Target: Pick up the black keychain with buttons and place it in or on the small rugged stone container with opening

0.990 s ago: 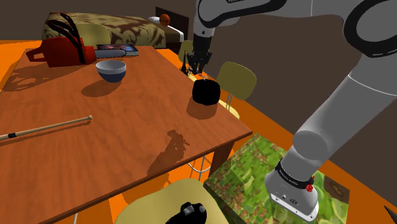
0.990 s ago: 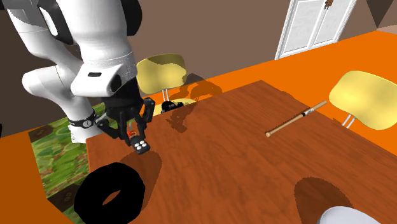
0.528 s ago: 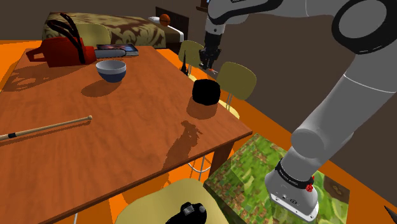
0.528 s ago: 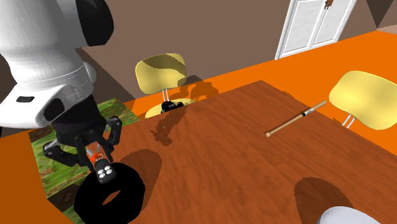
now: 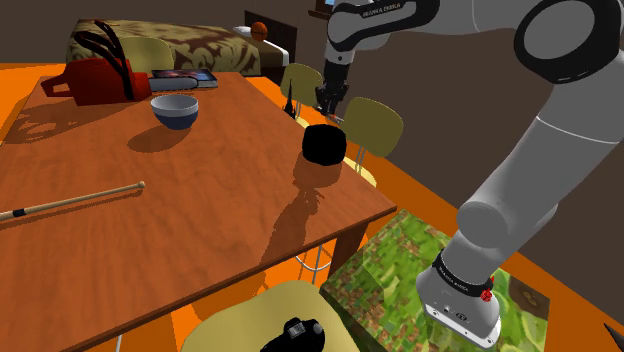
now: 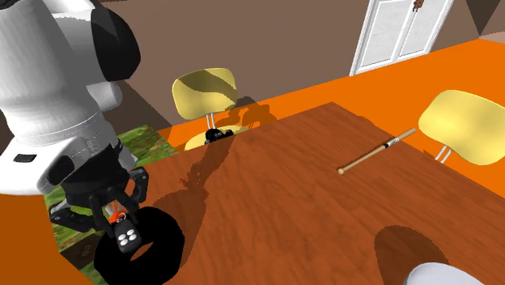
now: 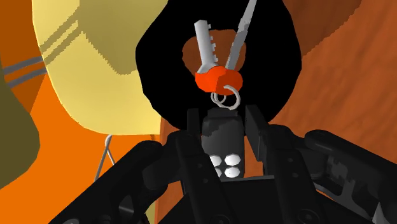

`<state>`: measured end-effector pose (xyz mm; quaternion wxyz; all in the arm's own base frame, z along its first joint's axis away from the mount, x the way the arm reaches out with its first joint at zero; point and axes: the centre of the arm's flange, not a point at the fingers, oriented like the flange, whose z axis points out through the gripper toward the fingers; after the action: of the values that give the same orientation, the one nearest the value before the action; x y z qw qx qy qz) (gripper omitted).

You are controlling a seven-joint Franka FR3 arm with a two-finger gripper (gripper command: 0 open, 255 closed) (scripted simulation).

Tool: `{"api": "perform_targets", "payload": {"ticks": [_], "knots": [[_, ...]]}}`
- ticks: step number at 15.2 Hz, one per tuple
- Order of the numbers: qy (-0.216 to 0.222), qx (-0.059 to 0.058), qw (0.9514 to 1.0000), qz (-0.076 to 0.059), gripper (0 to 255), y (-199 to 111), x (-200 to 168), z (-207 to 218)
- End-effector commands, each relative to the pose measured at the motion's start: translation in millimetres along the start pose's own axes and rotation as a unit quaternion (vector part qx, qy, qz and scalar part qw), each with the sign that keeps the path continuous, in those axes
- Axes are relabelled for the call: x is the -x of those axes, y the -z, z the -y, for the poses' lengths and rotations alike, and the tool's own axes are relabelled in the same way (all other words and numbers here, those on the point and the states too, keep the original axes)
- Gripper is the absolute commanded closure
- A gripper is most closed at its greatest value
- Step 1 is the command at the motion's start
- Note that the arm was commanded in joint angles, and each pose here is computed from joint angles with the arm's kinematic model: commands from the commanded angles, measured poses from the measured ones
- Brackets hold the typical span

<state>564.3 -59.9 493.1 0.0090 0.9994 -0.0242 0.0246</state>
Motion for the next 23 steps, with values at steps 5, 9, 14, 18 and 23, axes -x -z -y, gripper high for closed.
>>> {"api": "perform_targets", "payload": {"ticks": [5,9,14,18,23], "knots": [[0.000,0.000,1.0000,0.000,255,-31.8,1.5,0.1],[0.000,0.000,1.0000,0.000,255,-52.1,2.5,0.4],[0.000,0.000,1.0000,0.000,255,-52.1,2.5,0.4],[0.000,0.000,1.0000,0.000,0,-52.1,2.5,0.4],[0.000,0.000,1.0000,0.000,0,-38.9,2.5,0.4]]}}
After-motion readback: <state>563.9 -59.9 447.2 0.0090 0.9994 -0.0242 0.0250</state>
